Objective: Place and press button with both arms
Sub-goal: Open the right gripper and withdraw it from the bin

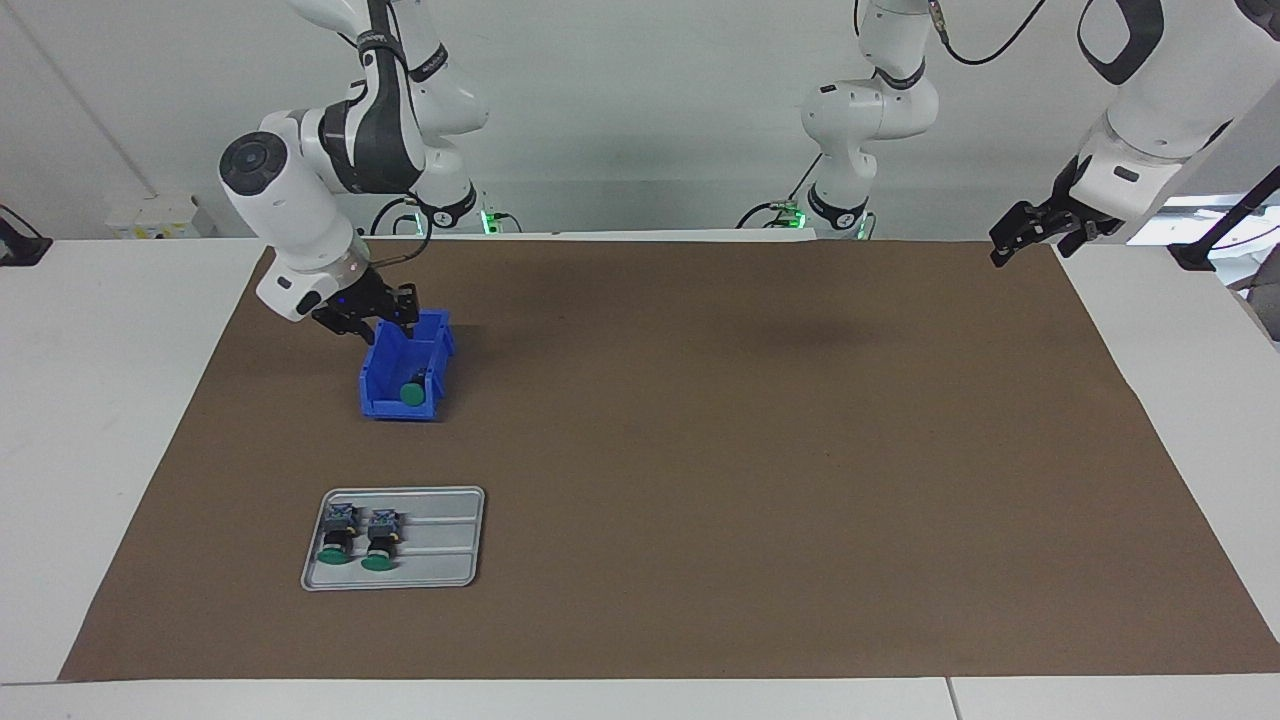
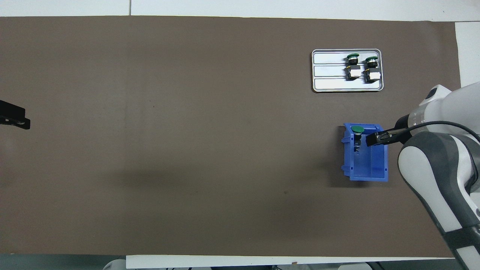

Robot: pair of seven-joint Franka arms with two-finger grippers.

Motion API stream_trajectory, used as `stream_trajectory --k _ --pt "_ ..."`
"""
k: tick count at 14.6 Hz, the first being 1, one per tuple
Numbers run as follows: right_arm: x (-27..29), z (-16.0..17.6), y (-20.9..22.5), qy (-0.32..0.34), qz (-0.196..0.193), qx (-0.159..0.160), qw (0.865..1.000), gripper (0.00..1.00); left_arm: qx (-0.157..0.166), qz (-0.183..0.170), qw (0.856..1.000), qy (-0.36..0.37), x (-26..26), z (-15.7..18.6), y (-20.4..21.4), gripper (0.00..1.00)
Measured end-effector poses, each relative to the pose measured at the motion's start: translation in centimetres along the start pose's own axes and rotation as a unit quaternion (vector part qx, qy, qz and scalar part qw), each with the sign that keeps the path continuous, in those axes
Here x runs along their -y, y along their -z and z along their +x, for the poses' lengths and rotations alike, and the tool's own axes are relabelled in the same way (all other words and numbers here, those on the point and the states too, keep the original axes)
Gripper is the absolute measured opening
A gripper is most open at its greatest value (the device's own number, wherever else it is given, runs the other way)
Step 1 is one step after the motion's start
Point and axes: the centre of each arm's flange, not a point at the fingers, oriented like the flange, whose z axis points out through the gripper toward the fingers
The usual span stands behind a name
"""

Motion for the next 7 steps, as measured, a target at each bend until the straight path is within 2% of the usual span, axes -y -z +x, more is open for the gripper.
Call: stream_trajectory --k 1,2,4,7 --pt "0.0 0.0 0.3 0.0 0.0 -0.002 1.0 0.74 0.0 0.0 1.0 0.0 0.0 0.0 0.0 1.0" --pt "0.0 0.0 0.8 0.001 0.0 -0.003 1.0 0.79 0.0 0.0 1.0 0.0 0.0 0.0 0.0 1.0" --pt "0.0 -0.1 3.1 0.001 0.002 0.002 1.0 0.98 0.0 0.0 1.0 0.0 0.0 0.0 0.0 1.0" --pt "-0.8 -0.2 8.9 -0.004 -0.007 -0.006 1.0 0.99 0.0 0.0 1.0 0.0 0.0 0.0 0.0 1.0"
